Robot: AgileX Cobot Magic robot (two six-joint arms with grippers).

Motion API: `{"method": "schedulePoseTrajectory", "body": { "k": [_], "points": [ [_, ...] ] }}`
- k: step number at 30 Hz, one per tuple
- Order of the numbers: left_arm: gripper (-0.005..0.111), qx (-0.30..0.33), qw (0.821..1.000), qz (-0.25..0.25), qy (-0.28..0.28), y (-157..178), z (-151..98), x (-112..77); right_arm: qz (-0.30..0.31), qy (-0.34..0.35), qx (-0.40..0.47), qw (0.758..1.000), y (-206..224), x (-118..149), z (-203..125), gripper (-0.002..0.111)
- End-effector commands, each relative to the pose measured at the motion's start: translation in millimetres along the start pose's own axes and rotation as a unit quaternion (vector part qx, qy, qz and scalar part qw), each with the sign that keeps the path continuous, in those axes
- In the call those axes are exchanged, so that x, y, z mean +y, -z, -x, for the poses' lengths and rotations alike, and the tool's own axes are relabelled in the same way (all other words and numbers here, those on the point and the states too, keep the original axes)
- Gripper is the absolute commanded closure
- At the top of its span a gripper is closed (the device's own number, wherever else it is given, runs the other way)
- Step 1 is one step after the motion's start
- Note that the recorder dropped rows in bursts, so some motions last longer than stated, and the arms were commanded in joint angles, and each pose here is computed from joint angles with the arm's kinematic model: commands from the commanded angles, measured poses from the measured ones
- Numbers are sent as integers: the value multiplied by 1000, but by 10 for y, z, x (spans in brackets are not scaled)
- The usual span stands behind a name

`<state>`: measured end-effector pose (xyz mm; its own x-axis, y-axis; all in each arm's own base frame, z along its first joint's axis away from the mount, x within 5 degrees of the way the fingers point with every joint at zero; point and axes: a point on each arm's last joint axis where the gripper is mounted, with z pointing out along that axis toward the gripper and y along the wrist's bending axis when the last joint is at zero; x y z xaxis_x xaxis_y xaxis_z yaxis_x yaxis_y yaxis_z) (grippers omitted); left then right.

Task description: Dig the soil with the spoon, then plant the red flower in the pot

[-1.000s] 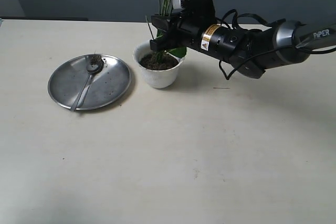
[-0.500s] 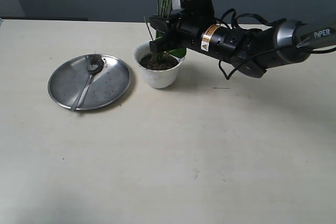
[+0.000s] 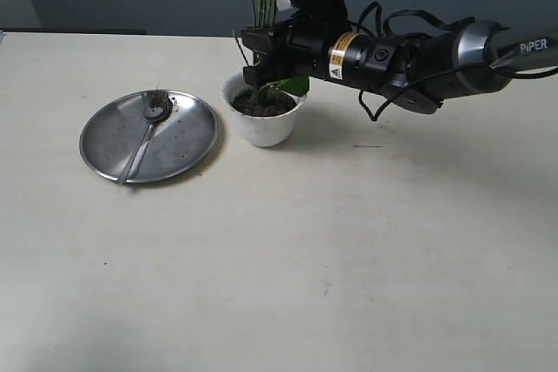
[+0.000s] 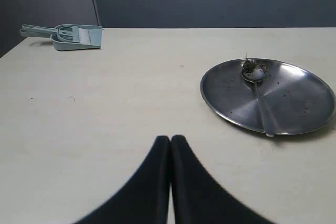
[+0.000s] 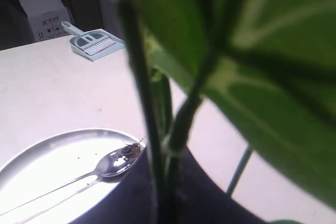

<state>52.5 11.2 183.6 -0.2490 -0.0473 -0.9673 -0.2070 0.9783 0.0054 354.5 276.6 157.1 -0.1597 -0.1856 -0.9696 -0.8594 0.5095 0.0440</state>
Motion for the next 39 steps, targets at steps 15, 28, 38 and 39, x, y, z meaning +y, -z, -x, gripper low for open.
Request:
{"method": "schedulePoseTrajectory", "body": {
  "k": [15,28,38,39],
  "points": [
    [106,-5,1000,-2,-1,-2,-5,-3,-21,-1,149,989,-37,-21,-578,109],
    [106,-5,1000,-2,-1,-2,-5,-3,-15,-2,140,990,-43,-9,-564,109],
    [106,-5,1000,-2,-1,-2,-5,-3,-14,-2,138,990,-44,-7,-560,89],
    [106,-5,1000,-2,-1,-2,-5,-3,-15,-3,139,990,-44,-9,-561,83]
  ]
}}
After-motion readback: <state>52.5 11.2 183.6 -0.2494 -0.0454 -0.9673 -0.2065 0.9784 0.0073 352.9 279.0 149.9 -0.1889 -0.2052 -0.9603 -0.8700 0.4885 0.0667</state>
